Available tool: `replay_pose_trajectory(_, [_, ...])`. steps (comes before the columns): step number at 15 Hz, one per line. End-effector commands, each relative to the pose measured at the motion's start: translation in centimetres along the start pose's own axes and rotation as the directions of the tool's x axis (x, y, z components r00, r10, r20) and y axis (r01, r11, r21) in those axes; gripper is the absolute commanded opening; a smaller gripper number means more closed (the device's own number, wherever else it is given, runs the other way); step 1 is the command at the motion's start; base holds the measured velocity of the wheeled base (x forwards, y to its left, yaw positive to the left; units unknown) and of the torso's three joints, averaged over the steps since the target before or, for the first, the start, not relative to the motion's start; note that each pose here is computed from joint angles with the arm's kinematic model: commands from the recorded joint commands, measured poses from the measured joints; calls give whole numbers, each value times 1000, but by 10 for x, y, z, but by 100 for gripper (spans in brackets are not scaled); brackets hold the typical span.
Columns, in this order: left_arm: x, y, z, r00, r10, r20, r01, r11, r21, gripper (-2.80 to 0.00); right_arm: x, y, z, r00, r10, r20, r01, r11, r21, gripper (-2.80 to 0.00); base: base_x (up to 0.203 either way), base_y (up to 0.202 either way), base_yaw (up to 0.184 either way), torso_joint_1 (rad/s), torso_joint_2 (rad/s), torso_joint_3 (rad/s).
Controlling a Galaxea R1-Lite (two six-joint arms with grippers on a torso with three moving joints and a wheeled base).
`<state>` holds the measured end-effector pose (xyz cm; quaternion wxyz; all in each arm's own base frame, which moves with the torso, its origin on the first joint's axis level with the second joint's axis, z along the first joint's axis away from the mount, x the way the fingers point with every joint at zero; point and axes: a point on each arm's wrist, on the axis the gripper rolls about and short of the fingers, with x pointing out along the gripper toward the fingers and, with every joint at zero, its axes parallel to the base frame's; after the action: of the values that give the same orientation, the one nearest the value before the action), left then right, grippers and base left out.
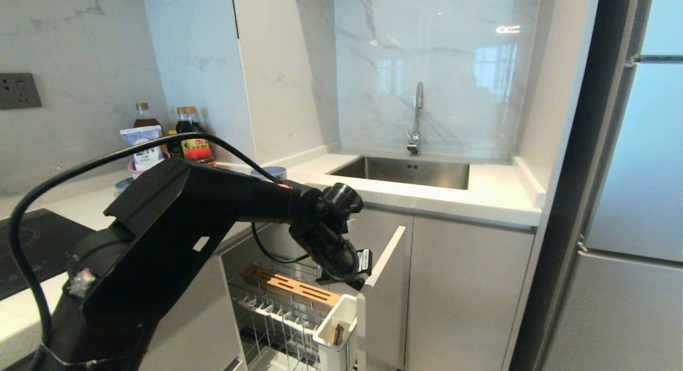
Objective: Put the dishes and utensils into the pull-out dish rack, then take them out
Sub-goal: Open the cupboard
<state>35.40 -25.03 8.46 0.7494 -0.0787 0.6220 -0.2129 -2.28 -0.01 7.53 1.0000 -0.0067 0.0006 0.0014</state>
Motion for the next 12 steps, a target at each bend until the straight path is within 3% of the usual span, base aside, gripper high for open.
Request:
replay_pose_trajectory(1, [0, -3, -2, 1000, -3, -6, 3, 1000, 2, -280, 0, 0, 0, 1000, 0, 0, 0, 1000, 0, -280, 0, 0, 0, 0, 0, 0])
replay_pose_trajectory(7, [1, -2, -2, 1000, 0, -8, 0, 1000, 2, -280, 0, 0, 0, 1000, 0, 0, 0, 1000, 0, -280, 0, 0, 0, 0, 0, 0])
replay_pose_trajectory(12, [-19, 5, 6, 993, 81, 86, -81, 997, -7, -280, 0, 0, 0, 1000, 0, 0, 0, 1000, 0, -280, 0, 0, 0, 0, 0, 0])
